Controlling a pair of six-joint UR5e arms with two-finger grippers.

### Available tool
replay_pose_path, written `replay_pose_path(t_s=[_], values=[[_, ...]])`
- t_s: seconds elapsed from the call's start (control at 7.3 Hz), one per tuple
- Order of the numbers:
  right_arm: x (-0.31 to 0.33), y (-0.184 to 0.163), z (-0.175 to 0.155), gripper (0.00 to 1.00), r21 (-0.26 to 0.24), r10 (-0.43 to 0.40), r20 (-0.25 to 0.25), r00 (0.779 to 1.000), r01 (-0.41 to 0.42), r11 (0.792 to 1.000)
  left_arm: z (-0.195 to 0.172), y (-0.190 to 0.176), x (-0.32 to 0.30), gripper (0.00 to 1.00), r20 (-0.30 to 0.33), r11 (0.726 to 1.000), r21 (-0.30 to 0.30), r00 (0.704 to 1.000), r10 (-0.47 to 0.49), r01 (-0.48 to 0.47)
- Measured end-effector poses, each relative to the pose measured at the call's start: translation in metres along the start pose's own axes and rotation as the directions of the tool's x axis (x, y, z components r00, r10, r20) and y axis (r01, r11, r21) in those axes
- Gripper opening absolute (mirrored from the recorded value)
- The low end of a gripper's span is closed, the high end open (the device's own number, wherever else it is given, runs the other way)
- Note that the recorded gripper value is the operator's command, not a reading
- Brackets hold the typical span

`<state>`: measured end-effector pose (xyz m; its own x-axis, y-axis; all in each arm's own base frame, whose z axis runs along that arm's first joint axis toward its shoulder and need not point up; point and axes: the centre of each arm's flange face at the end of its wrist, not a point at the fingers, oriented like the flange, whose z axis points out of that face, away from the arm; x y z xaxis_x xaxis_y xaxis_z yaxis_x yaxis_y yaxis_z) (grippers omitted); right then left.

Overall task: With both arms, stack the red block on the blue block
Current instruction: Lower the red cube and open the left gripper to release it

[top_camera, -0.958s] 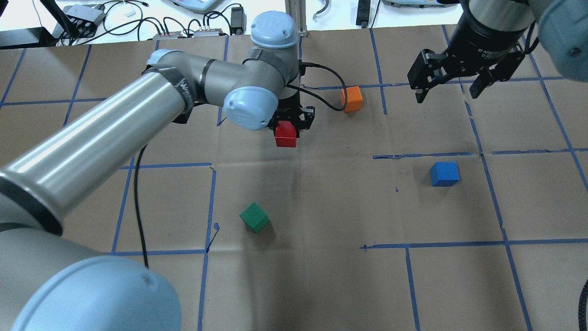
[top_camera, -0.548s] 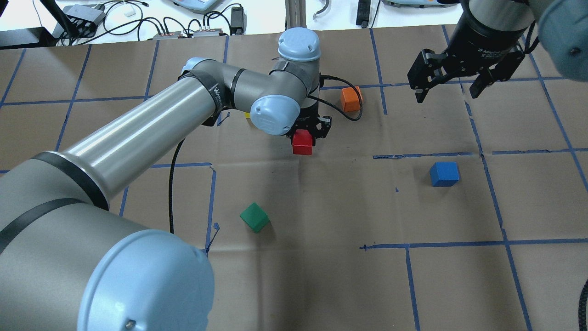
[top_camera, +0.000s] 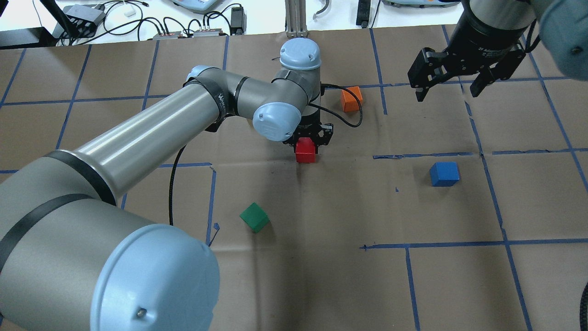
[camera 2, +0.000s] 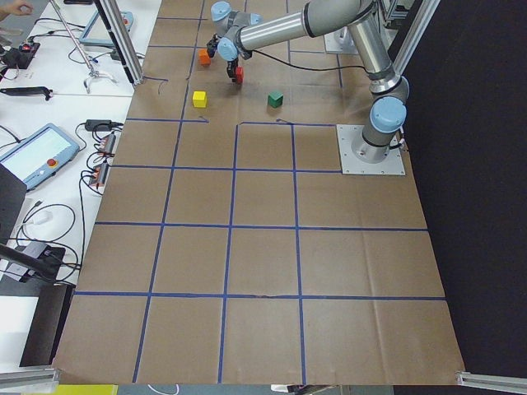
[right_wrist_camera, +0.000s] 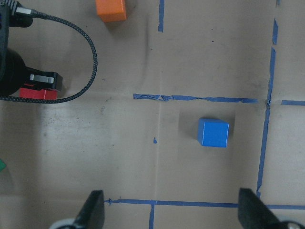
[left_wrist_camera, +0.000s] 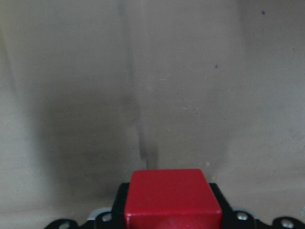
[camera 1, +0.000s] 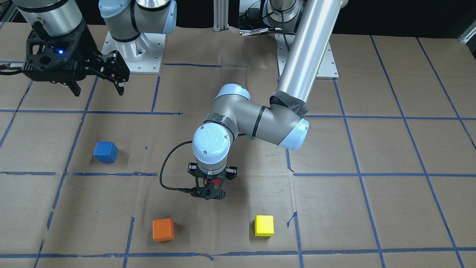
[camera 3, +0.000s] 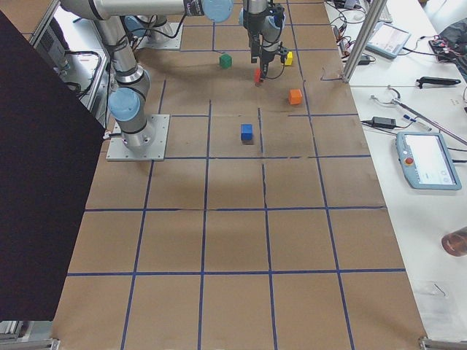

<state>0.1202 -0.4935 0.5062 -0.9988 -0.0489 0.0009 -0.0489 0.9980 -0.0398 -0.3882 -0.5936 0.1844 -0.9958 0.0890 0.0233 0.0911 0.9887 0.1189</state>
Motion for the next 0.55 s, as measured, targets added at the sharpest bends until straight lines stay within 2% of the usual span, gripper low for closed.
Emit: replay_pose_path(t_s=[0.41, 0.55], values=[[0.0000, 0.0000, -0.0014, 1.00, 0.002, 0.000, 0.000, 1.000, 0.000, 1.000, 0.0053, -0.0018, 0.0018, 1.00, -0.003, 1.000, 0.004, 1.000, -0.014, 0.014], [-0.0001, 0.0002, -0.0023, 1.00, 0.005, 0.001, 0.000, 1.000, -0.001, 1.000, -0.0040, -0.0017, 0.0027, 1.00, -0.008, 1.000, 0.018, 1.000, -0.012, 0.012]])
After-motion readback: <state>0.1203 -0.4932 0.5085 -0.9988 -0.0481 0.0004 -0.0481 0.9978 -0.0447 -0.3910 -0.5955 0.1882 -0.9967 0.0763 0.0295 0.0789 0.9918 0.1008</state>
